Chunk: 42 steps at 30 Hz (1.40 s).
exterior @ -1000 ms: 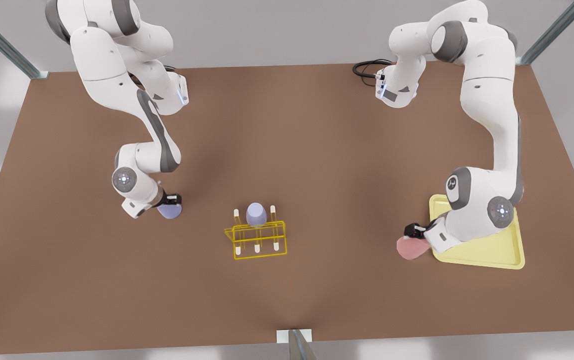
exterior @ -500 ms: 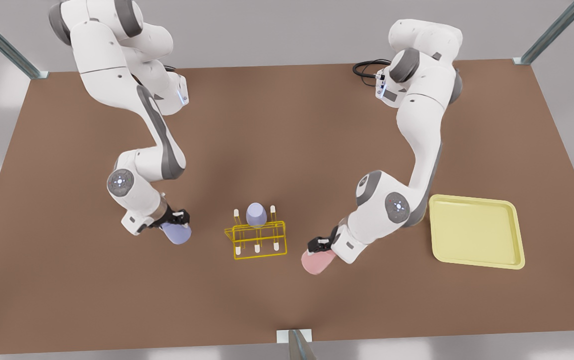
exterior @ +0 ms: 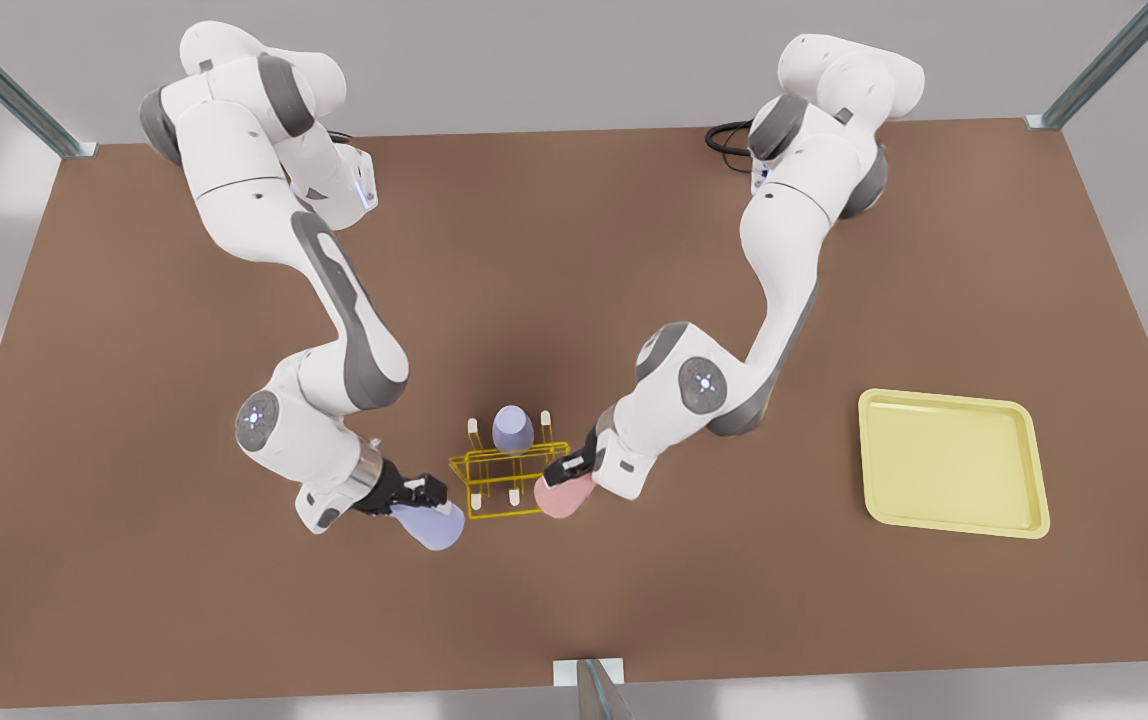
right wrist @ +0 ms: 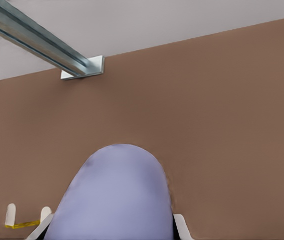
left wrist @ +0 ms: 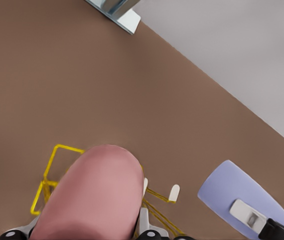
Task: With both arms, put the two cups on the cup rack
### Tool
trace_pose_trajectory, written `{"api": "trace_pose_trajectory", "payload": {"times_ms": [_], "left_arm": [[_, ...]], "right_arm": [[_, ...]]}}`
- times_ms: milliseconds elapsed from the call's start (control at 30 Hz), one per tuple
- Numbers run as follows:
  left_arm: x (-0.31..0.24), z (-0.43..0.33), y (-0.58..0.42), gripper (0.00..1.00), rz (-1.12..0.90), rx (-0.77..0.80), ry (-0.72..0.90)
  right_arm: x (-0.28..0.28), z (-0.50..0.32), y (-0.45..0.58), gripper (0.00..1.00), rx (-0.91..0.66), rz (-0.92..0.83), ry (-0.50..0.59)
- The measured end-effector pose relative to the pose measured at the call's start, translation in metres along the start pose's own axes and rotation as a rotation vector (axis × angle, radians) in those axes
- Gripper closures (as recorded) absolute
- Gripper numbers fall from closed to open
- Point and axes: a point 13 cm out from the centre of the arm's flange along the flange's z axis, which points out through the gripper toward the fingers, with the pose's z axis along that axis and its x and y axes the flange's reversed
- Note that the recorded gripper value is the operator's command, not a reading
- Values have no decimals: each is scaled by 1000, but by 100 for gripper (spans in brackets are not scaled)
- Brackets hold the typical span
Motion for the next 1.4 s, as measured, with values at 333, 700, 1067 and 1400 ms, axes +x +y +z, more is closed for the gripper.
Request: {"api": "trace_pose_trajectory", "payload": {"times_ms": [333,700,1067,1400], "left_arm": [[14,33,11,16,-127,-29,20],[-44,-26,12,0,-251,18,-53],[-46,-376,260,0,-192,-647,-111],[18,-343,253,0,200,-683,267]], "right_arm": [[21,15,29,27,-66,15,55],[40,39,29,1,-69,18,114],[54,55,32,0,-63,14,152],[30,26,52,0,-79,-5,104]]}}
